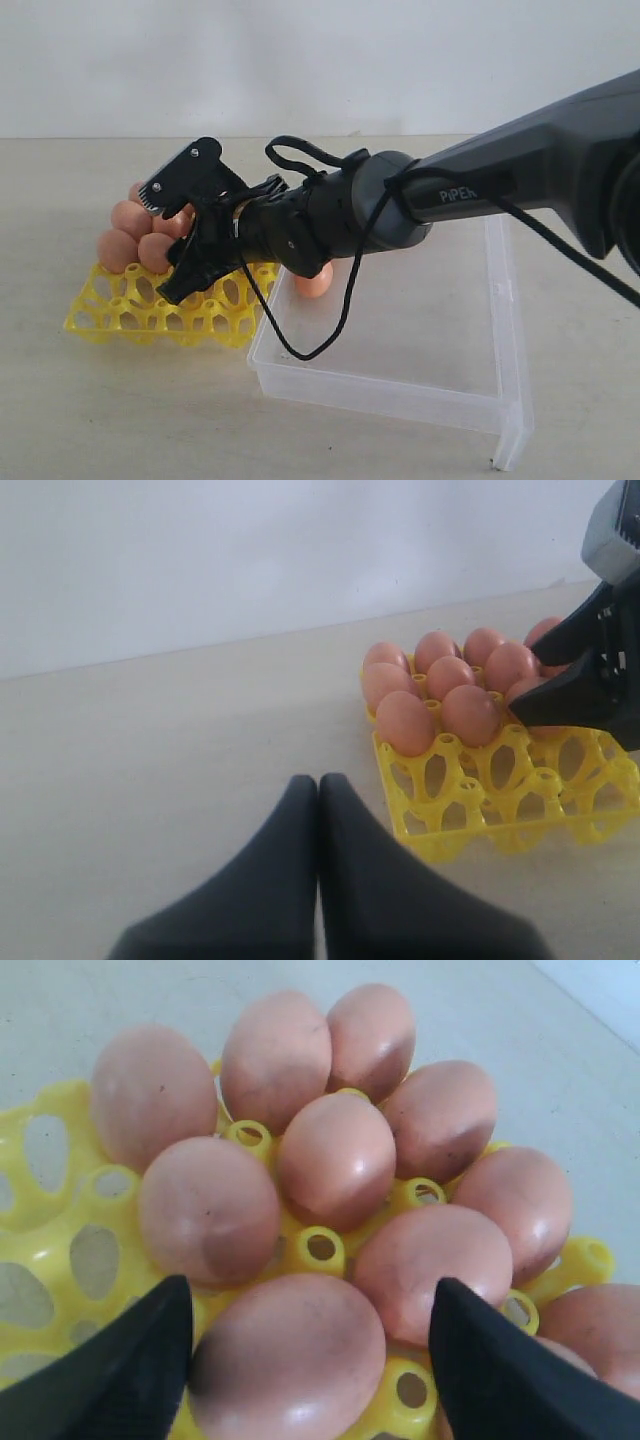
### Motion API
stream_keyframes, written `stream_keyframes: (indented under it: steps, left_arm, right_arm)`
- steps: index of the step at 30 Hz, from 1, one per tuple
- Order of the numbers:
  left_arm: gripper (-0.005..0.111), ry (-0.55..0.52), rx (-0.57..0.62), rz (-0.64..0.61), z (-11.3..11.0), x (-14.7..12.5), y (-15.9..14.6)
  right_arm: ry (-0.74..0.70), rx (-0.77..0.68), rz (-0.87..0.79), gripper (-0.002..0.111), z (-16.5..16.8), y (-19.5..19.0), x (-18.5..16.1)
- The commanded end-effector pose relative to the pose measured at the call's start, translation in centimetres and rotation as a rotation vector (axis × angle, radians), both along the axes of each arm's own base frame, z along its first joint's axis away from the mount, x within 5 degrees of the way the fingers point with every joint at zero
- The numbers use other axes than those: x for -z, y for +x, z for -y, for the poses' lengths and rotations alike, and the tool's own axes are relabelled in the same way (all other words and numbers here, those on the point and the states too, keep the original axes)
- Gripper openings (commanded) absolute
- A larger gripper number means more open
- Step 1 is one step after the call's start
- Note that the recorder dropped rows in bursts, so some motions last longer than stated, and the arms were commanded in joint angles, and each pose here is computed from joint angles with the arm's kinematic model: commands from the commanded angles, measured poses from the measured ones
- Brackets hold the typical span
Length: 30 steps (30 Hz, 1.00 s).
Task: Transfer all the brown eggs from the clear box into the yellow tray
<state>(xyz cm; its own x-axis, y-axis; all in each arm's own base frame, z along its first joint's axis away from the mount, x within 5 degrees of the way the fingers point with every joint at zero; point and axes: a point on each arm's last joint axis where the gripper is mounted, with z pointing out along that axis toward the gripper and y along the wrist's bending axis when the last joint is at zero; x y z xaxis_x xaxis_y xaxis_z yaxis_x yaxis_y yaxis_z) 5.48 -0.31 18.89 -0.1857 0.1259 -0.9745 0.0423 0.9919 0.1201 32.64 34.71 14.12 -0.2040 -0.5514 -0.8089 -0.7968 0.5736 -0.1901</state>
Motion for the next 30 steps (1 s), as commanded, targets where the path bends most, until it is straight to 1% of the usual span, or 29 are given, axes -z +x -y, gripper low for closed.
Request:
stream_keyframes:
  steps: [1,6,7,8,10,11,13,14,16,19,27,30]
  left_arm:
    - [-0.004,-0.012,0.001,0.0,0.0,0.1,0.0]
    - [-0.004,-0.012,0.001,0.0,0.0,0.1,0.0]
    - [-0.004,-0.012,0.001,0.0,0.0,0.1,0.0]
    - [-0.004,-0.012,0.001,0.0,0.0,0.1,0.0]
    - [-0.004,-0.012,0.001,0.0,0.0,0.1,0.0]
    - [-0.004,-0.012,0.001,0.0,0.0,0.1,0.0]
    - [-0.004,-0.012,0.001,0.0,0.0,0.1,0.0]
    - [-0.004,-0.012,0.001,0.0,0.0,0.1,0.0]
    - [-0.004,-0.012,0.001,0.0,0.0,0.1,0.0]
    - [-0.004,-0.012,0.001,0.0,0.0,0.1,0.0]
    - [-0.004,-0.012,0.001,0.0,0.0,0.1,0.0]
    - [-0.004,-0.012,0.001,0.0,0.0,0.1,0.0]
  right_arm:
    - [0.019,-0.004,0.028,0.065,0.0,0.1,-0.9]
    - [0.072,-0.002,0.078,0.064,0.3,-0.2,-4.9]
    - [0.086,0.009,0.066,0.062,0.4,-0.3,-5.5]
    - [0.097,0.026,0.041,0.056,0.6,-0.4,-6.0]
    - [0.085,0.05,-0.023,0.041,0.9,-0.7,-6.2]
    - [0.054,0.056,-0.062,0.028,1.0,-0.9,-5.8]
    - [-0.021,0.062,-0.148,-0.001,1.4,-1.4,-4.8]
    - [-0.052,0.063,-0.177,0.001,1.5,-1.6,-4.3]
    - [-0.101,0.047,-0.213,0.001,1.4,-2.3,-3.9]
    - [-0.126,-0.005,-0.179,0.001,0.9,-2.9,-3.9]
    - [-0.032,-0.005,-0.095,0.0,0.0,-2.3,-3.9]
    - [-0.028,-0.004,-0.094,0.0,0.0,-2.3,-4.0]
